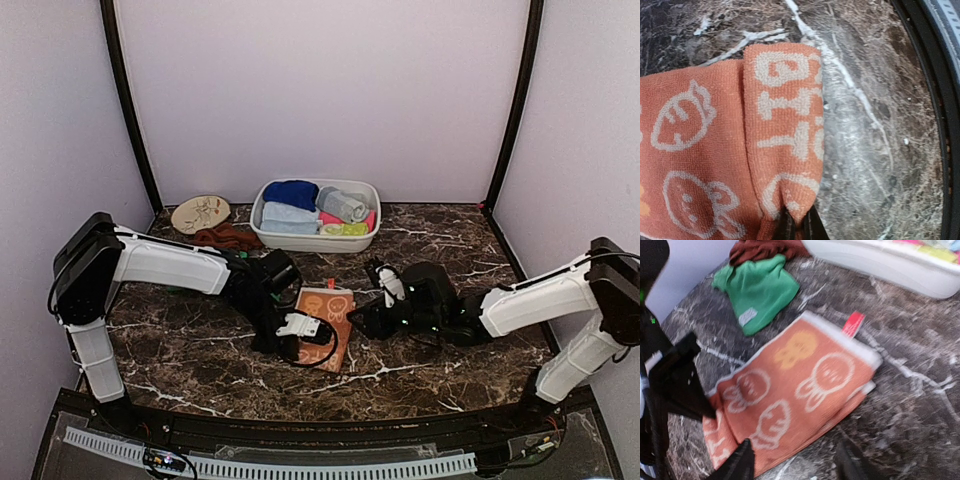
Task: Roll the towels
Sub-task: Roll the towel at the center of the board.
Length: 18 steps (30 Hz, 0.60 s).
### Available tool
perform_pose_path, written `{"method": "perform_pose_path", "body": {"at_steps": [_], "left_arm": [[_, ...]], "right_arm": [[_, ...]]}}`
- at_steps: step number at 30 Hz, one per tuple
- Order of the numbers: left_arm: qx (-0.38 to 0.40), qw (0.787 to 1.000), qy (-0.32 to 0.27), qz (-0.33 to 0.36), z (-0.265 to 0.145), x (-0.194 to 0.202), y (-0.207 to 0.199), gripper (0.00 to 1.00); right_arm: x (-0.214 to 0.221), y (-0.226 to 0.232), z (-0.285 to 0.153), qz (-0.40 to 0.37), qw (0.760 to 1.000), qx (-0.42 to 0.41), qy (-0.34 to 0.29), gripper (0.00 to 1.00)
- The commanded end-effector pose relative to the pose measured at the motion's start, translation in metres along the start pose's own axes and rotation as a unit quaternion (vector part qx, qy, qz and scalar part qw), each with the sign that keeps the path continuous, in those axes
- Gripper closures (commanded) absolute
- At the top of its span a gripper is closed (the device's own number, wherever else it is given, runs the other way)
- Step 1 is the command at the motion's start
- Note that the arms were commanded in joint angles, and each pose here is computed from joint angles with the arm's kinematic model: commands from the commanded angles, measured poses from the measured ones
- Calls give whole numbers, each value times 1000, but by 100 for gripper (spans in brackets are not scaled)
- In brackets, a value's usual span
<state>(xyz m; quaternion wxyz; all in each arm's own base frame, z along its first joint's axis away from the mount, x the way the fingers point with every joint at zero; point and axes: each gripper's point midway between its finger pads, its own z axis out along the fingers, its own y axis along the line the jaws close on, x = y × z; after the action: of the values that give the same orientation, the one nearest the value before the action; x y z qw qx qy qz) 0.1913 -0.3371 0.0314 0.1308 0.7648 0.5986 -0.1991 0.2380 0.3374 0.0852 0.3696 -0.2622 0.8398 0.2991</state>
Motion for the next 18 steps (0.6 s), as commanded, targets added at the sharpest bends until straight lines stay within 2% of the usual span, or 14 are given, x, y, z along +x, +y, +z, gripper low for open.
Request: {"method": "perform_pose_path", "body": {"at_steps": [1, 4, 6, 10, 13, 18], "left_arm": [[103, 993, -1, -63, -10, 0, -42, 100], [127, 988, -8, -86, -12, -1, -47, 100], [140, 984, -15, -105, -13, -3, -46, 100], [175, 972, -30, -153, -17, -6, -37, 100], [193, 963, -44, -185, -21, -9, -24, 100], [229, 943, -59, -233, -22, -10, -14, 100]], "right_arm": [[-34, -43, -42, -28, 987, 126, -97, 1], [-47, -41, -71, -12, 981, 89, -174, 0], [-48, -33, -78, -34, 980, 62, -186, 1], [-20, 5, -67, -180, 977, 31, -114, 11], [16, 28, -62, -298, 952, 21, -65, 14], [43, 71, -58, -401, 915, -17, -38, 19]]}}
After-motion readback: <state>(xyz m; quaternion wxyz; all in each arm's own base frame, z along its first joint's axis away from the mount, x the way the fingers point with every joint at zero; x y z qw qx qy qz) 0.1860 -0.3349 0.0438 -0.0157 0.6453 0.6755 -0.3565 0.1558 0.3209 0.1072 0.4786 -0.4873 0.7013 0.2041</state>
